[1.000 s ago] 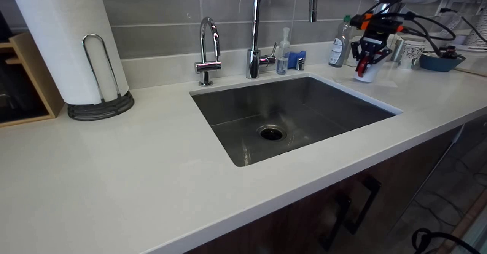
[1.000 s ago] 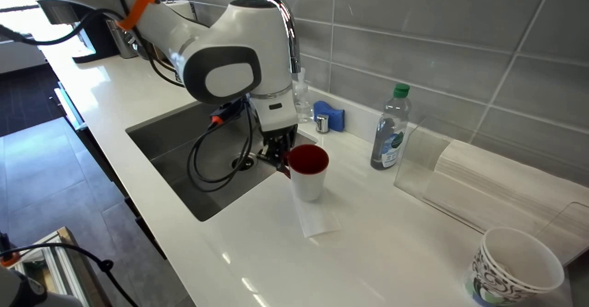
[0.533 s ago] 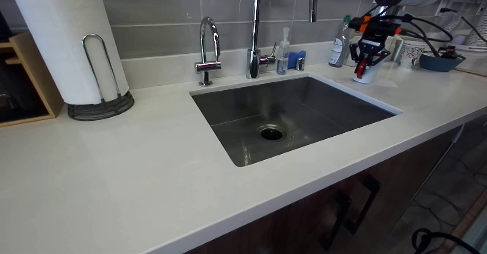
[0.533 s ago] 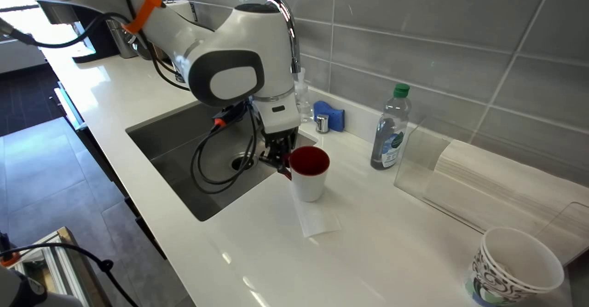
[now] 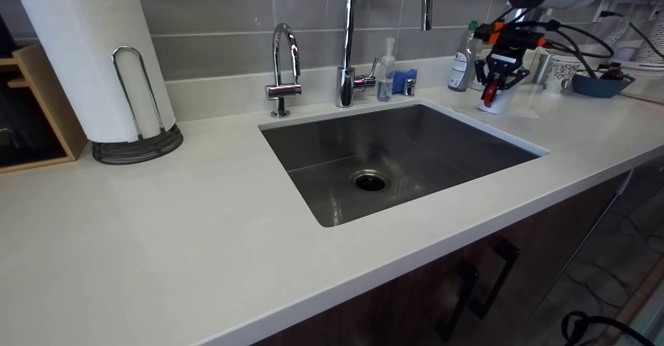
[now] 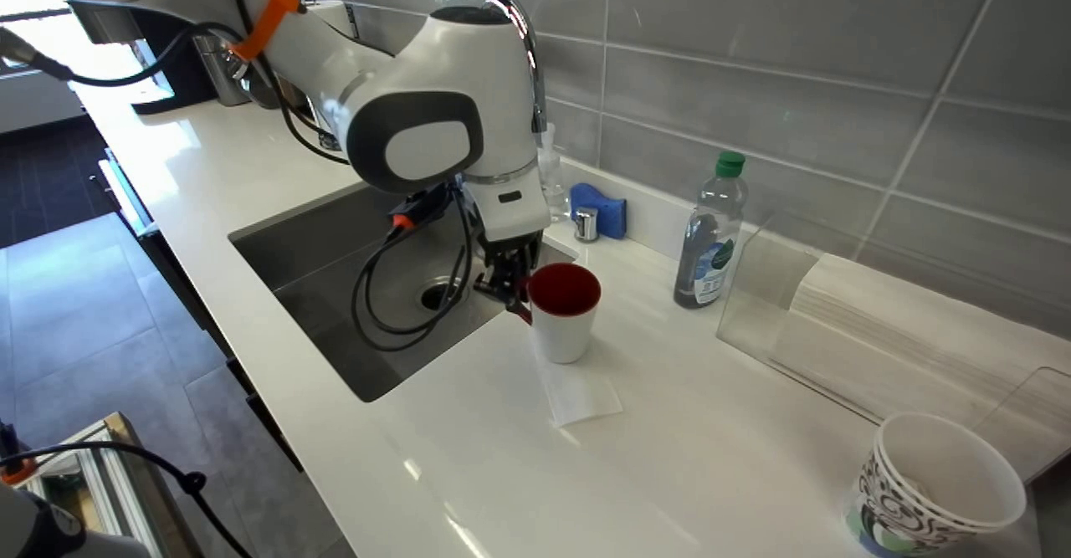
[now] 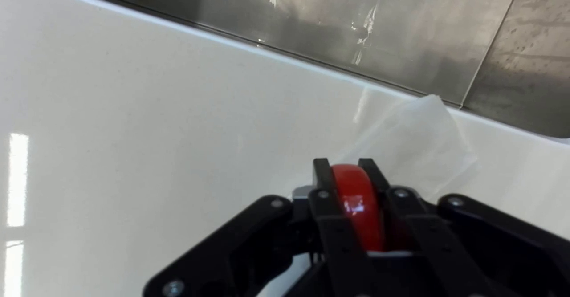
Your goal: Pour the liquid out of the mug in the sink then place the mug on the right side of the counter.
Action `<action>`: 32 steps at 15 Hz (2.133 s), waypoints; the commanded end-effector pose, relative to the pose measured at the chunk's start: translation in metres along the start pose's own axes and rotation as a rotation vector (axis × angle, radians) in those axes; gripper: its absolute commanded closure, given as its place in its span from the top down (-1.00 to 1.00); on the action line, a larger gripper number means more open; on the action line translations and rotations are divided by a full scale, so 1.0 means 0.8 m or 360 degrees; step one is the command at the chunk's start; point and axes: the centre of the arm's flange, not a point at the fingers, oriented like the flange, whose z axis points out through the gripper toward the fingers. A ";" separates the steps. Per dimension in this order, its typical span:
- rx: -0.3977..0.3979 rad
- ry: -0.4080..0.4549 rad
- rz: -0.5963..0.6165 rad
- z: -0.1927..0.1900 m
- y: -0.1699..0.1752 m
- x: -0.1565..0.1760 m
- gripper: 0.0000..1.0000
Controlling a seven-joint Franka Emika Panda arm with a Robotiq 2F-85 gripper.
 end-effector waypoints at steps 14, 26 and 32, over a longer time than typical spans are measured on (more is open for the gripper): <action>0.0131 -0.0090 -0.0371 -0.035 -0.017 -0.056 1.00; -0.0106 -0.0009 -0.1386 -0.217 0.090 -0.176 1.00; -0.0079 0.0185 -0.1830 -0.316 0.172 -0.150 1.00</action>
